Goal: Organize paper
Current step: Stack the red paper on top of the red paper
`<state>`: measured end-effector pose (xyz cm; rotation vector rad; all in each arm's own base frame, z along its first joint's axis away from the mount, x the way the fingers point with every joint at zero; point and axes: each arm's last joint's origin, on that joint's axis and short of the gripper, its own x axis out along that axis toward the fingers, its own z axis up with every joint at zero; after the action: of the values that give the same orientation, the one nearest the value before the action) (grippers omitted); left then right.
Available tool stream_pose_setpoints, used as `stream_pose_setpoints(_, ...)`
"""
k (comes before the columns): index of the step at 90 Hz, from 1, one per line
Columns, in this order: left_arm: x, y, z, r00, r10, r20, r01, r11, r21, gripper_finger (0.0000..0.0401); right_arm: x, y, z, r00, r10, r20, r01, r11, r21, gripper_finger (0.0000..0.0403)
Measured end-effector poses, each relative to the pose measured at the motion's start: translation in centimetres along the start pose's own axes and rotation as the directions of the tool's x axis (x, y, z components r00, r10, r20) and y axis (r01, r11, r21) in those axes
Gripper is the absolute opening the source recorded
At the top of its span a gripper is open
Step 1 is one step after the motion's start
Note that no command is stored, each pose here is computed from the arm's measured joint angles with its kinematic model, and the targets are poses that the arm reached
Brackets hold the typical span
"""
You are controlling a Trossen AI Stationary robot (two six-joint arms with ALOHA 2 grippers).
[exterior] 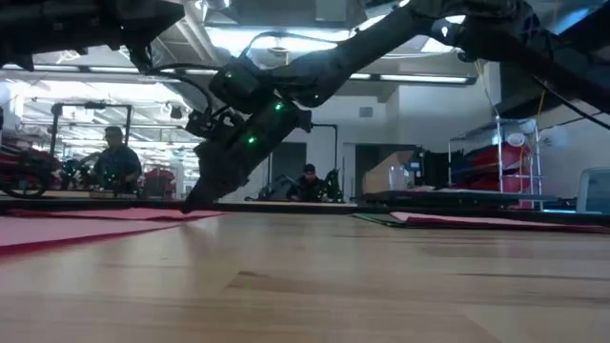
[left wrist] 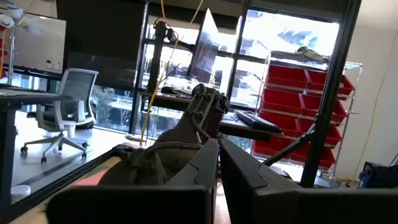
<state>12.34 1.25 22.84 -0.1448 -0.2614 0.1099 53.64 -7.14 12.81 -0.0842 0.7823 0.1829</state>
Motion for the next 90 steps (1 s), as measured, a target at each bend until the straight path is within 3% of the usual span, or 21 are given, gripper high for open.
stream_pose_setpoints(18, 0.0, 0.0, 0.0, 1.0, 0.0, -0.003, 0.0, 1.0, 0.0, 0.0, 0.0, 0.4, -0.5, 0.995, 0.087, -0.041, -0.088, 0.996, -0.019, 0.0)
stream_pose_setpoints(90, 0.0, 0.0, -0.1, 1.0, 0.0, -0.005, 0.0, 1.0, -0.003, 0.0, 1.8, -0.3, -1.4, 0.997, 0.071, 0.019, -0.071, 0.997, 0.014, 0.0)
